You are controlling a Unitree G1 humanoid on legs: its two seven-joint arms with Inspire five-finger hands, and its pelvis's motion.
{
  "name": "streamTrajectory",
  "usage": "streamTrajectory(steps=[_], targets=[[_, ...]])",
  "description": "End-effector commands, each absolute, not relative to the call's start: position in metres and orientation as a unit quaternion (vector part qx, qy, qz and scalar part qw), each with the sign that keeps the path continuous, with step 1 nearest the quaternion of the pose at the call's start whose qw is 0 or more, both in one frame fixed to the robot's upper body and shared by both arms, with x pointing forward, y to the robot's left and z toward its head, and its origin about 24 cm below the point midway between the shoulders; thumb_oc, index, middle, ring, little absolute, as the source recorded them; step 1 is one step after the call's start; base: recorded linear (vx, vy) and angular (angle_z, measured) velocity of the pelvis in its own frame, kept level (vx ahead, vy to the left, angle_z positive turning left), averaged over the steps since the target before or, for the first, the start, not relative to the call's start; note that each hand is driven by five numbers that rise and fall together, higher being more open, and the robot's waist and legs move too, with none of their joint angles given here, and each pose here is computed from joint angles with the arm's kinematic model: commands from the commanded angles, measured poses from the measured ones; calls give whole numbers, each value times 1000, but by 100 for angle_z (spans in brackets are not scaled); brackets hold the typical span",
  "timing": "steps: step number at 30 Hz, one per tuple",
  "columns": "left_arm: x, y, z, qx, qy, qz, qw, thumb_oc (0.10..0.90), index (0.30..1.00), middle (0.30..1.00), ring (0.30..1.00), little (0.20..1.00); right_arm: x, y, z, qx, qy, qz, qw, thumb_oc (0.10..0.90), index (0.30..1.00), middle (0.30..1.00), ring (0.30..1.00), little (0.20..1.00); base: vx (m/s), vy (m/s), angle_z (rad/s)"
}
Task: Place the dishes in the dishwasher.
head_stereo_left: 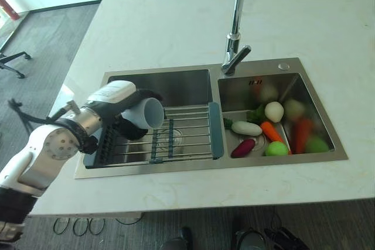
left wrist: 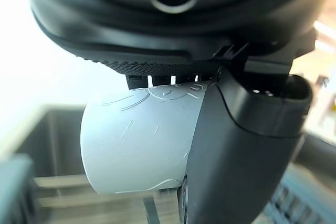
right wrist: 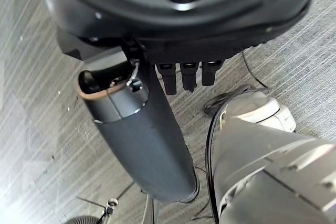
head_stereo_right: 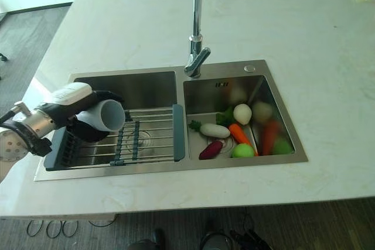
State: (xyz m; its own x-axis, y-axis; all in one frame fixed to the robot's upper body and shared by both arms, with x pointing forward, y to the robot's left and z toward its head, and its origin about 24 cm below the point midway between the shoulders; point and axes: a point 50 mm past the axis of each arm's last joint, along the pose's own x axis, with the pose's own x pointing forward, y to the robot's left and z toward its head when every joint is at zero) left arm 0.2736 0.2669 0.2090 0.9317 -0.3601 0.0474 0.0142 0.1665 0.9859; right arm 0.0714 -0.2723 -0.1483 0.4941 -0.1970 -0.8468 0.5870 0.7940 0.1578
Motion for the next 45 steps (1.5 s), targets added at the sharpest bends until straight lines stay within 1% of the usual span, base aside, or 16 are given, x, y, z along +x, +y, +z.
streamTrajectory(steps=[1, 5, 6, 8, 11, 14, 16, 19, 23, 25, 30, 32, 36, 41, 45], targets=[[257, 275, 281, 645, -276, -6, 712, 400, 300, 300, 300, 300, 72, -291, -140, 194, 424, -238, 852, 800, 900, 900, 900, 900, -56, -130, 17], [240, 291, 294, 627, -305, 60, 714, 400, 300, 300, 300, 300, 76, -294, -139, 176, 433, -219, 856, 800, 900, 900, 900, 900, -55, -138, 16], [238, 293, 294, 627, -305, 64, 714, 400, 300, 300, 300, 300, 76, -294, -139, 174, 434, -217, 857, 800, 900, 900, 900, 900, -53, -145, 20], [228, 307, 294, 616, -312, 104, 716, 400, 300, 300, 300, 300, 72, -295, -139, 159, 448, -200, 857, 800, 900, 900, 900, 900, -91, -134, 27], [218, 315, 292, 603, -327, 134, 715, 400, 300, 300, 300, 300, 70, -297, -139, 138, 453, -186, 861, 800, 900, 900, 900, 900, -236, -73, 69], [213, 318, 286, 580, -352, 148, 720, 400, 300, 300, 300, 300, 70, -306, -135, 146, 437, -230, 857, 800, 900, 900, 900, 900, -397, 67, 217], [214, 326, 261, 571, -343, 191, 721, 400, 300, 300, 300, 300, 80, -317, -129, 152, 419, -254, 858, 800, 900, 900, 900, 900, -429, 320, 231], [213, 330, 252, 563, -343, 210, 722, 400, 300, 300, 300, 300, 80, -321, -127, 156, 412, -264, 858, 800, 900, 900, 900, 900, -284, 251, 38], [216, 325, 244, 549, -362, 208, 724, 400, 300, 300, 300, 300, 74, -331, -123, 163, 393, -285, 859, 800, 900, 900, 900, 900, -350, 449, 72], [219, 320, 243, 547, -370, 204, 723, 400, 300, 300, 300, 300, 76, -333, -121, 162, 384, -291, 861, 800, 900, 900, 900, 900, -283, 622, 127], [222, 309, 250, 549, -391, 184, 715, 400, 300, 300, 300, 300, 88, -314, -128, 200, 366, -314, 853, 800, 900, 900, 900, 900, -214, 452, 93], [227, 296, 248, 531, -411, 171, 721, 400, 300, 300, 300, 300, 95, -300, -131, 199, 368, -294, 859, 800, 900, 900, 900, 900, -208, 377, 49], [236, 280, 237, 494, -431, 148, 740, 400, 300, 300, 300, 300, 99, -282, -134, 185, 368, -270, 870, 800, 900, 900, 900, 900, -69, 263, 171], [244, 262, 230, 465, -430, 110, 766, 400, 300, 300, 300, 300, 105, -280, -133, 177, 381, -247, 873, 800, 900, 900, 900, 900, 52, 98, 144], [247, 251, 222, 454, -417, 89, 782, 400, 300, 300, 300, 300, 105, -280, -133, 181, 385, -239, 873, 800, 900, 900, 900, 900, 103, -28, 52]])
